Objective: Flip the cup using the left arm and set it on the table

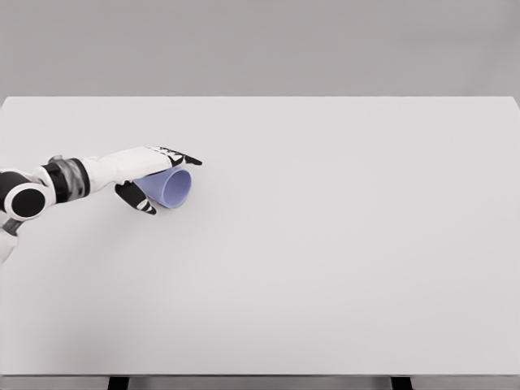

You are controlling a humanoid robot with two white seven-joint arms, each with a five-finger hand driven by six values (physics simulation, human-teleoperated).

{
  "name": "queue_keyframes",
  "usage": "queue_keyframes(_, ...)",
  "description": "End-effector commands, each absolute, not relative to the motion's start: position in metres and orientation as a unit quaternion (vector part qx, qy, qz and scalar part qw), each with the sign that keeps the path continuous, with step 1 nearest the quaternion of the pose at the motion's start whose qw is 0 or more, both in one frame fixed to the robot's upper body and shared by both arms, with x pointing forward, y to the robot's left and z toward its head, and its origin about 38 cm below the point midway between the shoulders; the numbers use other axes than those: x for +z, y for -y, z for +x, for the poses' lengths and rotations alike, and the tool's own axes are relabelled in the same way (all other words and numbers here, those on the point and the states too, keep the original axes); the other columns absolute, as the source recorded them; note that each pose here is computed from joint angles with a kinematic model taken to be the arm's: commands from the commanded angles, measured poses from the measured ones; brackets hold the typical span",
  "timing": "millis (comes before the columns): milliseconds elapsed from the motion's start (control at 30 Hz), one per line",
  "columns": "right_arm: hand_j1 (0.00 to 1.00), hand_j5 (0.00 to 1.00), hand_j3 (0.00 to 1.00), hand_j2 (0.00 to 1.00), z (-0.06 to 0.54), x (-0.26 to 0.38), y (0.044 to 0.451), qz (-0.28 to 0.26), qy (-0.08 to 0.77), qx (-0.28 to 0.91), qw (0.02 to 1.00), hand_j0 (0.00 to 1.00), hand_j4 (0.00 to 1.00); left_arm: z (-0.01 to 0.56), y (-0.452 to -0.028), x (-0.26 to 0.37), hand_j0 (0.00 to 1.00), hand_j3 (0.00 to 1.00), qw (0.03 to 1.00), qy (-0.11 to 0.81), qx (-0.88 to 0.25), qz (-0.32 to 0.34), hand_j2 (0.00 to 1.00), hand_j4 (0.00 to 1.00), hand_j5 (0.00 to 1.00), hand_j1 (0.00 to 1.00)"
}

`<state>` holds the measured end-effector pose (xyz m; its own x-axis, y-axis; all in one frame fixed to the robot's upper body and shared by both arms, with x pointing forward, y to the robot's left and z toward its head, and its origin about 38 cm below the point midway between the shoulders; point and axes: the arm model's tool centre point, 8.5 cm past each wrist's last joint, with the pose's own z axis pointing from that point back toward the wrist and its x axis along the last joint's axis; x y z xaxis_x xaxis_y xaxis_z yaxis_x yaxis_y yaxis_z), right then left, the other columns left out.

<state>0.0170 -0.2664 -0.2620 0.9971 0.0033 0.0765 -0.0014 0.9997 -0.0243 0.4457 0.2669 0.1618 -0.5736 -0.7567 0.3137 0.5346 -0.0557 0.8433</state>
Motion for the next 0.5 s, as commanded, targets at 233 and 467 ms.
queue_keyframes(233, 1.0, 1.0, 1.0, 1.0, 0.0171, -0.262, 0.2665, -0.012, 0.038, 0.001, 0.999, 1.0, 1.0, 0.4474, -0.2621, 0.1568, 0.98, 0.98, 0.455, 0.518, -0.717, 0.105, 0.98, 0.98, 0.98, 0.98)
queue_keyframes(467, 1.0, 1.0, 1.0, 1.0, 0.0171, -0.262, 0.2663, -0.012, 0.038, 0.001, 0.999, 1.0, 1.0, 0.4523, -0.2597, 0.1494, 0.95, 0.95, 0.461, 0.507, -0.719, 0.113, 0.95, 0.95, 0.95, 0.95)
